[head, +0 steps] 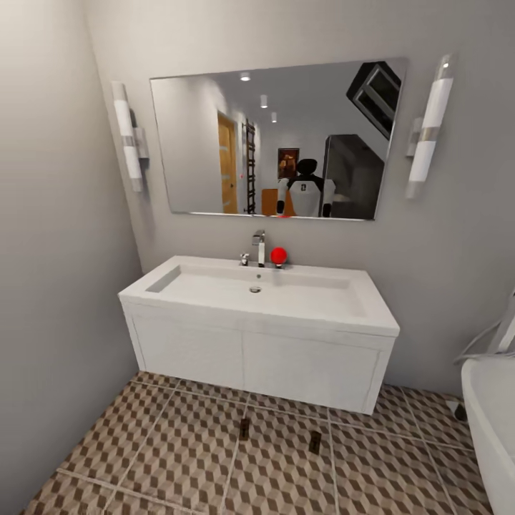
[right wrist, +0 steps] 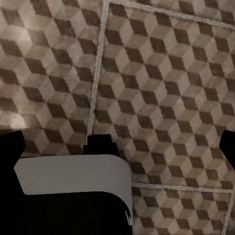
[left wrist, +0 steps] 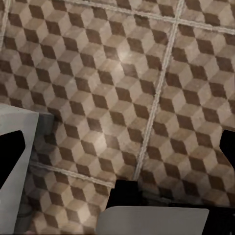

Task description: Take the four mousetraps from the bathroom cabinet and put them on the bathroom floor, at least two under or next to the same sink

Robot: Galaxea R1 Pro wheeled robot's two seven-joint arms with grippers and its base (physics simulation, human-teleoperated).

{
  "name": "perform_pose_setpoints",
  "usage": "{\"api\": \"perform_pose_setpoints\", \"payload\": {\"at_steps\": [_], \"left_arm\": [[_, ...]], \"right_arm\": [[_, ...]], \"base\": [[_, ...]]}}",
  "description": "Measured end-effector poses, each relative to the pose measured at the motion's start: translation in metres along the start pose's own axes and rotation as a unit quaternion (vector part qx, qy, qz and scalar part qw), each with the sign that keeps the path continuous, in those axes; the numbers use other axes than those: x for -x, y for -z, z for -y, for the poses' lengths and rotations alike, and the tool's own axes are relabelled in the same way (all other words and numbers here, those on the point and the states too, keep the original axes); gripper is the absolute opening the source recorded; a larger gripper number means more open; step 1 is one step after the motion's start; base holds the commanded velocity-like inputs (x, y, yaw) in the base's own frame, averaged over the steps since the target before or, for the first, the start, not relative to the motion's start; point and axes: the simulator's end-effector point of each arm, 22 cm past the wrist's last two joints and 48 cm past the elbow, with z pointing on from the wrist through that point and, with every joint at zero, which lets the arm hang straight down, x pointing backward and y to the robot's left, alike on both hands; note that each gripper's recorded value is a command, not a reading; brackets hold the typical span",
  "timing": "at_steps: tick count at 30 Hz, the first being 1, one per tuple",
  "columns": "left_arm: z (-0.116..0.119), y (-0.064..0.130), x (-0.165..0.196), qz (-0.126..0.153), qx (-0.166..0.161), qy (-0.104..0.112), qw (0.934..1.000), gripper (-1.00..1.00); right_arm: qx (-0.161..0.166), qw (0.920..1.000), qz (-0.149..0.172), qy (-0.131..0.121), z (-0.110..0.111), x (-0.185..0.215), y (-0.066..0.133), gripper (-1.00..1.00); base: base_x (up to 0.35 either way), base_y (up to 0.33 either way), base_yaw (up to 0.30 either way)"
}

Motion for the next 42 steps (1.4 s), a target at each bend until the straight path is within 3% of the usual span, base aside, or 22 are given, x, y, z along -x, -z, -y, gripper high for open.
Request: {"api": "perform_pose_setpoints", "payload": {"at_steps": [9, 25, 42], "left_arm": [[-0.002, 0.000, 0.000, 0.000, 0.001, -0.001, 1.0000, 1.00], [-0.009, -0.001, 0.000, 0.000, 0.005, -0.002, 1.0000, 1.00], [-0.010, -0.001, 0.000, 0.000, 0.006, -0.004, 1.0000, 1.00]], "right_arm": [[0.001, 1.0000, 0.000, 0.000, 0.000, 0.000, 0.000, 1.00], [0.000, 1.0000, 0.000, 0.001, 0.001, 0.000, 0.000, 1.00], [-0.001, 1.0000, 0.000, 0.001, 0.002, 0.000, 0.000, 1.00]], "base": [[0.000, 0.000, 0.220], [0.000, 0.000, 0.070], [0.000, 0.000, 0.251]]}}
